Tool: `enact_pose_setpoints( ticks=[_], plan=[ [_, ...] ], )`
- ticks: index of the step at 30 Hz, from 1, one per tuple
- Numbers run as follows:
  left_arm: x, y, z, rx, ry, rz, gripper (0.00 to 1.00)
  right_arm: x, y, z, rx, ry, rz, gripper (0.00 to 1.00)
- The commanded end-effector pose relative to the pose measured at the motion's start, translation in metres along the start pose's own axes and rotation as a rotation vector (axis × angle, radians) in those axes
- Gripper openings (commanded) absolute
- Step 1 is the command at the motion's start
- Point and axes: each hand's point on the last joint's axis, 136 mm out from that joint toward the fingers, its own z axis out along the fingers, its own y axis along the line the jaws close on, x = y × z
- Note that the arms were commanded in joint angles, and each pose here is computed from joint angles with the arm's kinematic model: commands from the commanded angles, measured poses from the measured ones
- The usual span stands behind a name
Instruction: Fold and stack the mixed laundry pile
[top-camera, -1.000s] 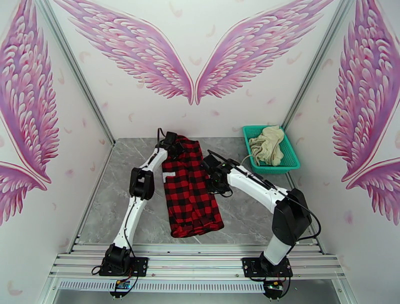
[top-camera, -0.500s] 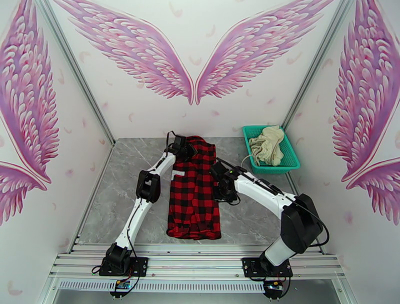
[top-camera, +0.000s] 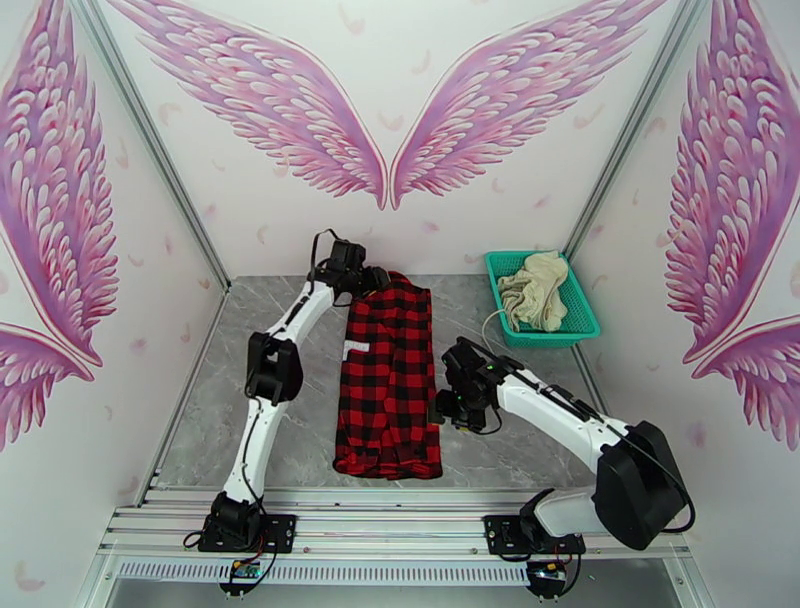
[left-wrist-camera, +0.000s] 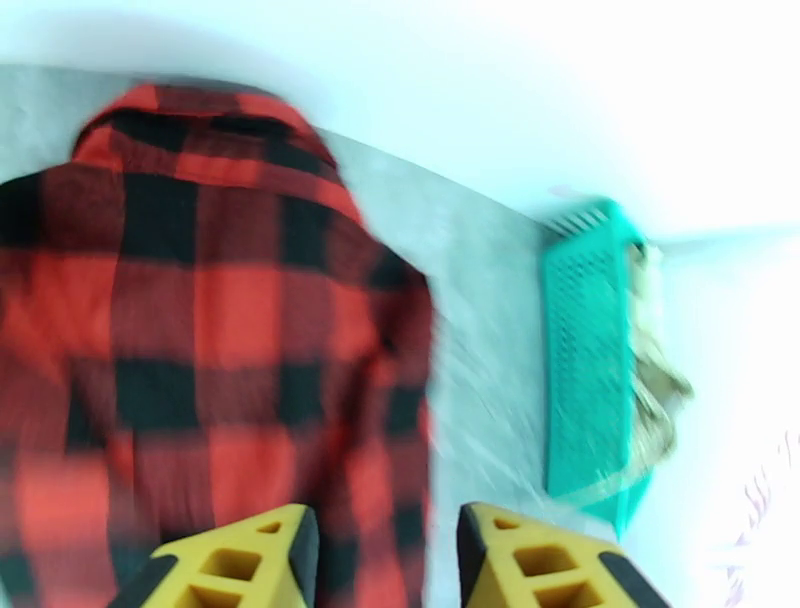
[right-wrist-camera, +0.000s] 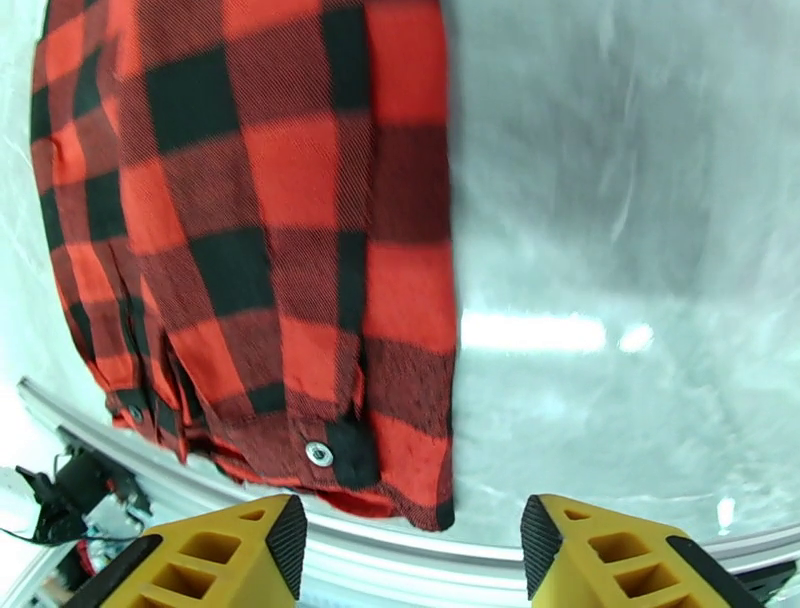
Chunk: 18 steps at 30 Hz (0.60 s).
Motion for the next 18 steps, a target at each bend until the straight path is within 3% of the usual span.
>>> enact_pose_setpoints(
  ticks=[1,6,12,18],
  plan=[
    [0.034,-0.015,-0.064,-0.053,0.024,0.107,0.46,0.014,0.012,0.006,-0.132,0.058,0.028,0.65],
    [0.121,0.039,-0.119,-0.193,0.123,0.053,0.48,0.034,0.005,0.026,-0.177,0.129,0.068,0.72],
    [0.231,0.103,-0.161,-0.317,0.306,-0.064,0.46,0.044,-0.001,0.045,-0.207,0.162,0.094,0.68],
    [0.294,0.128,-0.185,-0.313,0.384,-0.120,0.50,0.048,-0.005,0.062,-0.208,0.198,0.094,0.64]
  ],
)
